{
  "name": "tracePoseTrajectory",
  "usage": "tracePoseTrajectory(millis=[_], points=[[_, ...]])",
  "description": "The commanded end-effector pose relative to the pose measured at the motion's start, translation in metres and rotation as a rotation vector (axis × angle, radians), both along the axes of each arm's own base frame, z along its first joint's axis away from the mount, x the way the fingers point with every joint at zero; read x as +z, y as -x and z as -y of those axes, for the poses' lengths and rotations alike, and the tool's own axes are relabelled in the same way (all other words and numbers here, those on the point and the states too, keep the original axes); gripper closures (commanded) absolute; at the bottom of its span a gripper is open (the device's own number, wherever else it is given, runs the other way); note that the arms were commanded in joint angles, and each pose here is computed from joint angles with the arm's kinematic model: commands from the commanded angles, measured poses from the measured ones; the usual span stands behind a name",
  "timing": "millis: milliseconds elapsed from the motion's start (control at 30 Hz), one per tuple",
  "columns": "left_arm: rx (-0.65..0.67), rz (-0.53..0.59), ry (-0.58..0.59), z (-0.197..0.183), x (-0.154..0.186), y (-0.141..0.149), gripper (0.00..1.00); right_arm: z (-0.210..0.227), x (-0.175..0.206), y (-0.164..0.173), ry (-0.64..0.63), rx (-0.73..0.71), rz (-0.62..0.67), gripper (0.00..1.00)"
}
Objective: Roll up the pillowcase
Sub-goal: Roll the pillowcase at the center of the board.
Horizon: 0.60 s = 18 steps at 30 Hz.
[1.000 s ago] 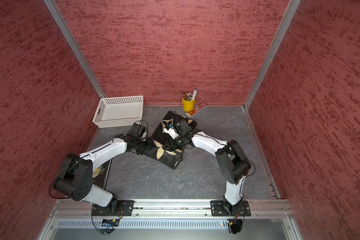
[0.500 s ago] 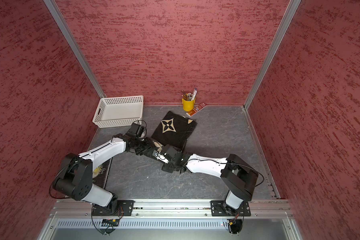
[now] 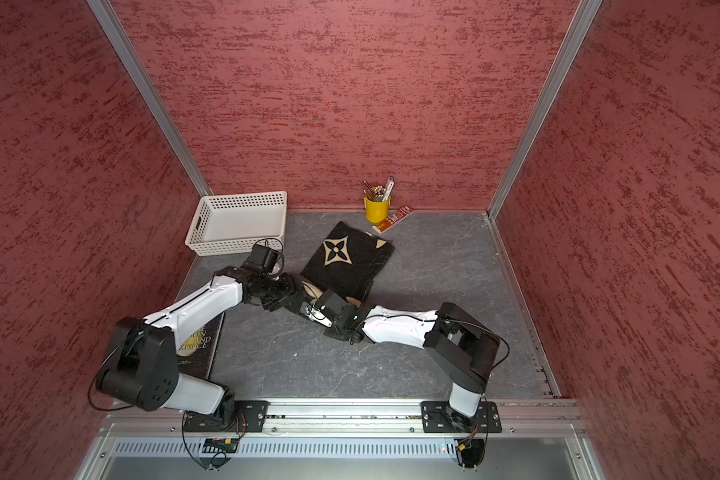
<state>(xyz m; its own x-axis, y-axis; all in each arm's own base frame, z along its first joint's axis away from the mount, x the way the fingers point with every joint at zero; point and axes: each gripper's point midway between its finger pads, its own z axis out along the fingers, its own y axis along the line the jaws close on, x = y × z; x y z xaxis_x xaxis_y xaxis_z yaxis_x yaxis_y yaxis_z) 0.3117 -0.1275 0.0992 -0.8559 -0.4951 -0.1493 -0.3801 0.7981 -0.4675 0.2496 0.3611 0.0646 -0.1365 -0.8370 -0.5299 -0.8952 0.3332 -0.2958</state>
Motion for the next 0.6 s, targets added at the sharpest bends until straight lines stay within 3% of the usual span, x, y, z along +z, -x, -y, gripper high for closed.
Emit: tracePoseTrajectory(millis=[0,200,567], points=[[0.032,0.075,-0.028,-0.027,0.032,0.0,0.32,-0.02,0.011,0.037,-0.11,0.048,-0.217,0.9],[0.03,0.118,-0.077,-0.052,0.052,0.018,0.32,-0.029,0.023,0.053,-0.23,0.046,-0.493,0.9],[-0.096,0.142,-0.093,-0.023,0.047,0.035,0.34,-0.009,0.009,-0.005,-0.448,-0.125,-0.929,0.84]])
